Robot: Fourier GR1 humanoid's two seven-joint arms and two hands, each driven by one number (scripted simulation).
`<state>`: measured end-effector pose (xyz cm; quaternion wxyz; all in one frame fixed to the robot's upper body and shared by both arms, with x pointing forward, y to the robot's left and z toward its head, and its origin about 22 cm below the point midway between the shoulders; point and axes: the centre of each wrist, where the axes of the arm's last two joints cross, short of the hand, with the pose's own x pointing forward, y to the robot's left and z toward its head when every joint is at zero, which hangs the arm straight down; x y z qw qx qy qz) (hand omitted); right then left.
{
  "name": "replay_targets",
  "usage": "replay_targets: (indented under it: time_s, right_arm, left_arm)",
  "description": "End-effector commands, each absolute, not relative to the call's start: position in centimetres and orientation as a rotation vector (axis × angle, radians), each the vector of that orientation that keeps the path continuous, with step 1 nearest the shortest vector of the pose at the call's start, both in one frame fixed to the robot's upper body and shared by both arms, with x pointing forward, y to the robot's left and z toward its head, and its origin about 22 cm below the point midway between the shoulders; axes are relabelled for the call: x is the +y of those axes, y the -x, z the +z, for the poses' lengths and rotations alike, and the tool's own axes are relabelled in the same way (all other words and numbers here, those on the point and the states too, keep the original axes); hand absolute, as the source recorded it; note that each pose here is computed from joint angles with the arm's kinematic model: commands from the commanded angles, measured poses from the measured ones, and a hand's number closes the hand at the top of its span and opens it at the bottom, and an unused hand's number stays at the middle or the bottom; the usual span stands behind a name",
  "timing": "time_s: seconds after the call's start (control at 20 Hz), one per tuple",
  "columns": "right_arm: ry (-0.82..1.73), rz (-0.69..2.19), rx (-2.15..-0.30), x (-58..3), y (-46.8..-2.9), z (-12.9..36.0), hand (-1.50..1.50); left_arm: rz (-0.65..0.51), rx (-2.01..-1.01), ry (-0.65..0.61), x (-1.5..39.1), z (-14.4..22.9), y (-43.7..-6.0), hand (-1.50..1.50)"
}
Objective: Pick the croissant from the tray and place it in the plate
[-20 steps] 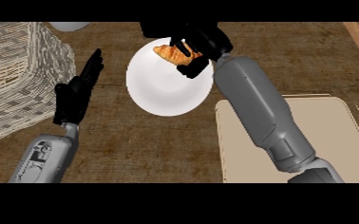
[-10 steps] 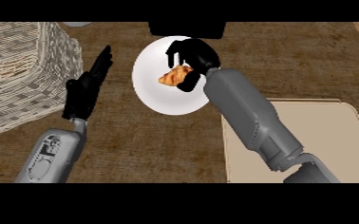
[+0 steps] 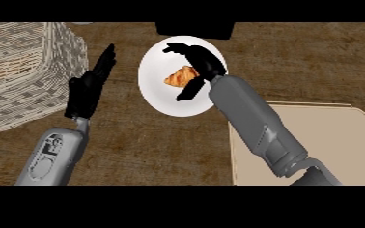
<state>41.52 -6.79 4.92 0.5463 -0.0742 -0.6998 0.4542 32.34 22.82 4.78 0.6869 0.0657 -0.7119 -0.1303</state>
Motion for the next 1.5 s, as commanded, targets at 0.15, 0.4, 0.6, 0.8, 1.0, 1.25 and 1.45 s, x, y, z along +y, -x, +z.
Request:
replay_targets:
  time_s: [0.15, 0.4, 0.6, 0.8, 1.0, 1.25, 1.45]
  right_arm:
    - [0.05, 0.685, -1.755, -7.7, -42.4, 6.1, -1.5]
    - [0.067, 0.5, -1.74, -12.1, -44.3, 7.4, -1.5]
    - [0.073, 0.438, -1.742, -18.0, -45.4, 8.3, -1.5]
    - [0.06, 0.453, -1.734, -24.7, -45.2, 8.4, -1.5]
    - [0.035, 0.503, -1.713, -26.1, -45.4, 8.8, -1.5]
    - [0.059, 0.47, -1.729, -28.7, -44.7, 7.7, -1.5]
    - [0.068, 0.462, -1.733, -31.5, -44.6, 9.3, -1.5]
  left_arm:
    - [-0.268, -1.571, -0.171, 22.7, 3.5, -31.4, 0.0]
    - [-0.252, -1.566, -0.204, 24.4, 4.4, -31.4, 0.0]
    - [-0.238, -1.578, -0.198, 24.1, 4.1, -31.1, 0.0]
    - [-0.219, -1.578, -0.183, 24.5, 4.7, -30.4, 0.0]
    - [-0.254, -1.589, -0.212, 24.8, 4.1, -30.6, 0.0]
    - [-0.256, -1.588, -0.199, 24.3, 4.2, -31.3, 0.0]
    - [-0.268, -1.591, -0.158, 23.0, 5.2, -31.4, 0.0]
